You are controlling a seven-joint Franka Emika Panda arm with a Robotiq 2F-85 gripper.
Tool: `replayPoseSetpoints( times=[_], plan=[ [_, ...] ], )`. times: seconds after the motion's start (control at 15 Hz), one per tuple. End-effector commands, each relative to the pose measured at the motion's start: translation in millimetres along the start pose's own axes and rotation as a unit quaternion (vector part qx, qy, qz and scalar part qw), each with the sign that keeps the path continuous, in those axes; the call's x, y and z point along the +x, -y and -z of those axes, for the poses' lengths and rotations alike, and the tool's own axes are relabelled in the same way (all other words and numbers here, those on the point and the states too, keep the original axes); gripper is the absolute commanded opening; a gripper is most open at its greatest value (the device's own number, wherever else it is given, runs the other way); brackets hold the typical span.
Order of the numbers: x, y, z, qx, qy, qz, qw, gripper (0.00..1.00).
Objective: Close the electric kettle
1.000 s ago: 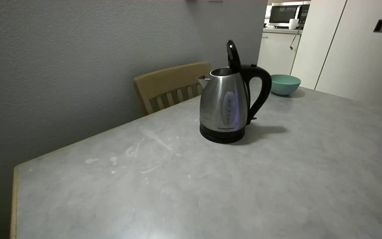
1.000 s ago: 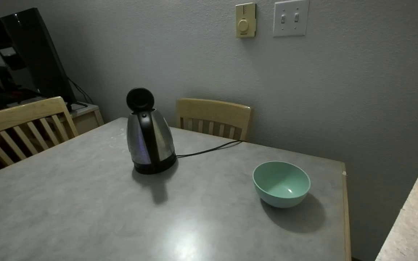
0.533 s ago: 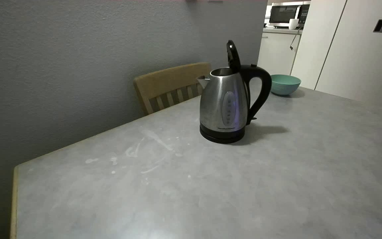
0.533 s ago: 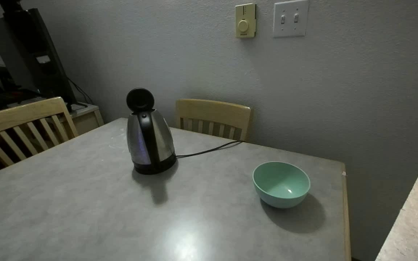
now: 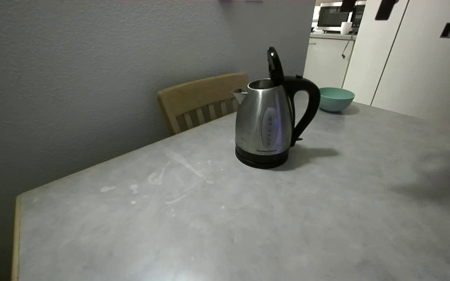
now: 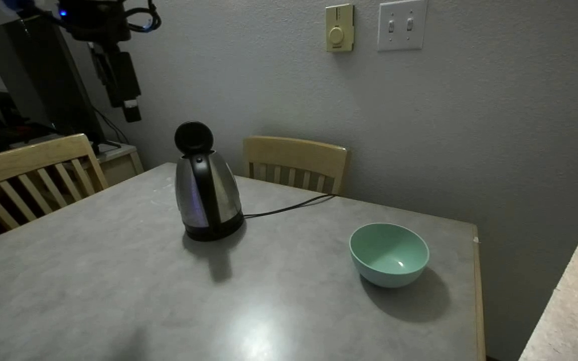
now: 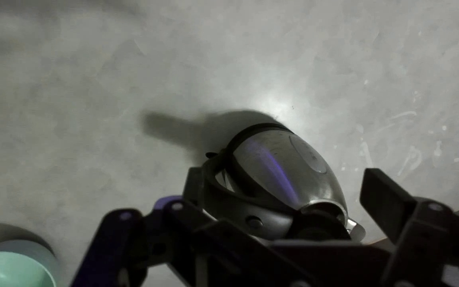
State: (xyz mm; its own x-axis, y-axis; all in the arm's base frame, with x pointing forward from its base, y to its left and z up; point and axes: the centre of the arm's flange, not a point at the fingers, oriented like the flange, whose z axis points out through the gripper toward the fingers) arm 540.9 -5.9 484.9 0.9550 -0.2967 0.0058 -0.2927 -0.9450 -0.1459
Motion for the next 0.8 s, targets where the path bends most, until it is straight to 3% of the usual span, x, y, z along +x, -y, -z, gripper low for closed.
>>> replayPoseSetpoints(
  times=[0.0, 0.4, 0.47, 0.73],
  plan=[
    [44.2, 22.9, -4.9, 0.004, -0.014, 0.031, 0.9994, 1.0],
    [73.5, 27.1, -19.4, 0.021, -0.024, 0.058, 0.9978, 1.0],
    [57.8, 28.3, -17.4, 0.009, -0.023, 0.044, 0.9987, 1.0],
    [57.7, 29.5, -20.8, 0.002, -0.03, 0.042, 0.9987, 1.0]
  ],
)
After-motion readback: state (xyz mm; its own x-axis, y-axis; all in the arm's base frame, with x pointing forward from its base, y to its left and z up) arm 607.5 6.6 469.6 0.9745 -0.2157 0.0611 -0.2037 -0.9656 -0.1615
